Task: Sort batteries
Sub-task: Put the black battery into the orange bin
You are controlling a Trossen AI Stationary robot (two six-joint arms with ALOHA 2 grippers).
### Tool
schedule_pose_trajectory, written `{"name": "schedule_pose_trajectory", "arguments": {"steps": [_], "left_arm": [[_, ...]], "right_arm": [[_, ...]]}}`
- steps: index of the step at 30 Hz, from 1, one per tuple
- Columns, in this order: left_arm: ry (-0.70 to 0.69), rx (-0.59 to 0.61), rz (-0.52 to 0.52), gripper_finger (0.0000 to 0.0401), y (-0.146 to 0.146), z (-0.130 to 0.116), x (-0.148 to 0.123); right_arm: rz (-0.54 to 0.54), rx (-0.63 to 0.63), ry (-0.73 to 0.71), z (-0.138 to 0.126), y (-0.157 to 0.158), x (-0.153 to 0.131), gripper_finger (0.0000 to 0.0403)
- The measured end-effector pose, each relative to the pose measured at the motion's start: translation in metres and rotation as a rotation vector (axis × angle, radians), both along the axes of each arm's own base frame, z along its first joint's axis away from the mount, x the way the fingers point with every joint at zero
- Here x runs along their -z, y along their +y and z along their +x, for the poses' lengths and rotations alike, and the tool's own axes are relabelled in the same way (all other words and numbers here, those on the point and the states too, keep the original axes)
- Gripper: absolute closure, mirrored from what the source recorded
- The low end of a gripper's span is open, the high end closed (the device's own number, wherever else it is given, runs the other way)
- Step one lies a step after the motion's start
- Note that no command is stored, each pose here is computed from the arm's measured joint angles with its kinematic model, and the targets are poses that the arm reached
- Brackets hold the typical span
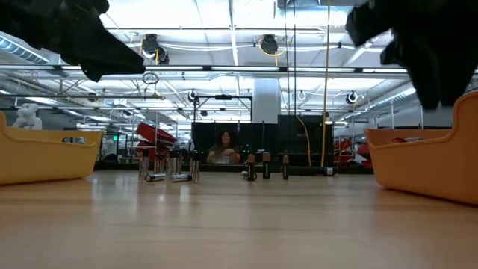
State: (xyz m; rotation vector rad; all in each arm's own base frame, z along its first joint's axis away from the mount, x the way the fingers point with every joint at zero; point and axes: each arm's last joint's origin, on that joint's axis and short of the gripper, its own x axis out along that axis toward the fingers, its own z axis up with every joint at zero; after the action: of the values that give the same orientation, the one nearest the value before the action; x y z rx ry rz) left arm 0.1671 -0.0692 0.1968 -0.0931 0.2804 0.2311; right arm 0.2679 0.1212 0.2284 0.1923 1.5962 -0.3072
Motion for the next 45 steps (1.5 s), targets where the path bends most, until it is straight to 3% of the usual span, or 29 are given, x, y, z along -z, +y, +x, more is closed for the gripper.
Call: {"name": "schedule_pose_trajectory", "arguments": {"steps": [12,16,22,30,36,40,45], "left_arm": [[-0.047,0.074,-0.050,0.0248,-0.033,0.012,0.015],[-0.029,0.056,-0.069,0.0248,-0.035,0.015,0.022],[-0.032,0.016,-0.069,0.0248,-0.034,0.016,0.024],[-0.039,0.002,-0.073,0.0248,-0.034,0.016,0.024],[-0.032,0.016,-0.076,0.0248,-0.034,0.016,0.024],[-0.017,0.026,0.004,0.0248,-0.034,0.016,0.024],[-0.051,-0.070,0.027,0.0248,-0.031,0.016,0.022]], "right_arm": [[0.007,0.086,-0.065,-0.009,-0.043,0.086,0.0243],[-0.042,0.091,-0.037,-0.014,-0.066,0.093,0.0245],[-0.240,0.024,-0.089,0.003,-0.098,0.082,0.0245],[-0.123,-0.002,-0.100,0.020,-0.120,0.058,0.0245],[-0.118,-0.034,-0.009,0.027,-0.111,0.005,0.0245],[-0.114,-0.062,-0.167,0.045,-0.108,-0.021,0.0245],[-0.151,-0.141,-0.309,0.062,-0.122,-0.021,0.0237]]}}
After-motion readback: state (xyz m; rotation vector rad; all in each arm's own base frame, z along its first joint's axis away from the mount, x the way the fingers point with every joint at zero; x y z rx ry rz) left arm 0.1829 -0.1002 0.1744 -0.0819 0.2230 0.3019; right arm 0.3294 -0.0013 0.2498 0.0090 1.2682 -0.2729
